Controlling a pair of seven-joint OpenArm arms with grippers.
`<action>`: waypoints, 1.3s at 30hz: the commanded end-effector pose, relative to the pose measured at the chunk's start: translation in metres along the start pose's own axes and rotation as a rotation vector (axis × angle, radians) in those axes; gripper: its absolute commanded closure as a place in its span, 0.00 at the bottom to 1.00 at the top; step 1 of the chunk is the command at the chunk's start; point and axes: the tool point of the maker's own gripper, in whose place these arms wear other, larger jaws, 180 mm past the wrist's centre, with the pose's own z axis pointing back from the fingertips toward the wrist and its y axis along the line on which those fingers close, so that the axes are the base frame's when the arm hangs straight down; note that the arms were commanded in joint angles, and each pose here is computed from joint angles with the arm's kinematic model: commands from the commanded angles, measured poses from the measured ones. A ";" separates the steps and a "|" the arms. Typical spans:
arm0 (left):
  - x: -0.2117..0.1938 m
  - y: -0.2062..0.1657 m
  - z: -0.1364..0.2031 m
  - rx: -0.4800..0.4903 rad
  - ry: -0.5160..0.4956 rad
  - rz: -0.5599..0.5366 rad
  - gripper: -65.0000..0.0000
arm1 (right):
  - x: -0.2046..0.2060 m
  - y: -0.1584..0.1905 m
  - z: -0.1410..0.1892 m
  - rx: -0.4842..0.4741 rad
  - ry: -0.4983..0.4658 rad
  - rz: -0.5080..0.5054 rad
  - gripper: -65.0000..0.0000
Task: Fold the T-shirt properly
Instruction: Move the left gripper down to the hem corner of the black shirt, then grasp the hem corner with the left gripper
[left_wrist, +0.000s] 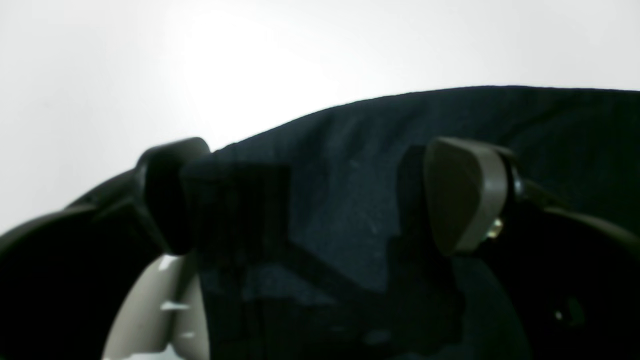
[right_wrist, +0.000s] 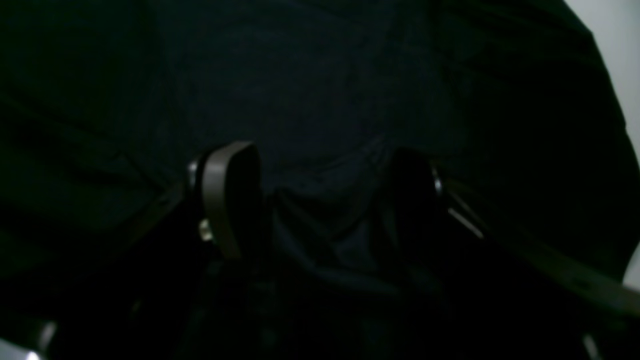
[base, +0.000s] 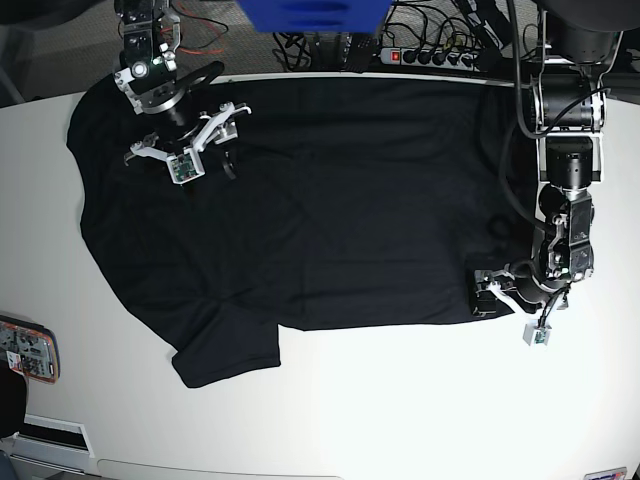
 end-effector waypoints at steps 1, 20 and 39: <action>0.002 0.002 0.002 -0.002 0.016 -0.004 0.00 | 0.011 -0.003 0.002 -0.007 -0.041 0.002 0.38; 0.003 0.016 0.008 0.020 0.014 -0.003 0.00 | 0.014 -0.001 0.001 -0.002 -0.049 0.002 0.38; -0.008 0.001 0.013 -0.045 -0.020 -0.036 0.00 | 0.010 -0.001 0.002 -0.001 -0.035 -0.001 0.38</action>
